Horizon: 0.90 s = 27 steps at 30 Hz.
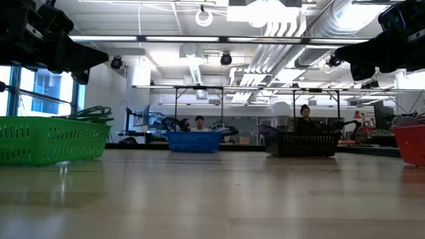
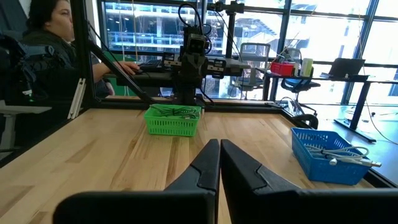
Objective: Pick & Place USB Port
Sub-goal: Return to Home Position
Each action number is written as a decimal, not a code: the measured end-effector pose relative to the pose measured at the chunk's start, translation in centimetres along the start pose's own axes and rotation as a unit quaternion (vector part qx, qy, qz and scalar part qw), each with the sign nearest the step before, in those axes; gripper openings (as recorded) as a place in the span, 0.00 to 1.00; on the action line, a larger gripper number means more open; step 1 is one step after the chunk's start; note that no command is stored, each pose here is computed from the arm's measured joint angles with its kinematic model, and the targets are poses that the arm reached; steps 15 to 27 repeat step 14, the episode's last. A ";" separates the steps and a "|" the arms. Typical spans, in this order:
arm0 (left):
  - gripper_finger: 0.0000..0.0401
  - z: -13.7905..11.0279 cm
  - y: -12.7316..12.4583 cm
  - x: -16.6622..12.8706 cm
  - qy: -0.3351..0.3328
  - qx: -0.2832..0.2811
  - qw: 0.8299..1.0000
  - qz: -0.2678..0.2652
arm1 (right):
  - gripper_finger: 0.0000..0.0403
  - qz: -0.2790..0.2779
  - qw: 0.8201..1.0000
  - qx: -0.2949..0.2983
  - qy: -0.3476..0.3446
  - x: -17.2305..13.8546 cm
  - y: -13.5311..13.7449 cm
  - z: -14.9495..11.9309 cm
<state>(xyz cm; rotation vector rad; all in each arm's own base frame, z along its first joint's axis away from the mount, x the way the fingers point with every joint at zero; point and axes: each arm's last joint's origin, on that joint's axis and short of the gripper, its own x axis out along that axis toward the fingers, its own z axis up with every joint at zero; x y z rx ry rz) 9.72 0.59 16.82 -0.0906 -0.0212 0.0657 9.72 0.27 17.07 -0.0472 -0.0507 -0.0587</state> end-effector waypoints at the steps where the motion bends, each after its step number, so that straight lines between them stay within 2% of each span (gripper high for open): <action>1: 0.00 0.0 0.0 0.0 0.000 0.000 1.000 0.000 | 0.01 0.000 1.000 0.000 0.000 0.0 0.0 0.0; 27: 0.00 0.0 0.0 0.0 0.000 0.000 1.000 0.000 | 0.02 0.000 1.000 0.000 0.000 0.0 0.0 0.0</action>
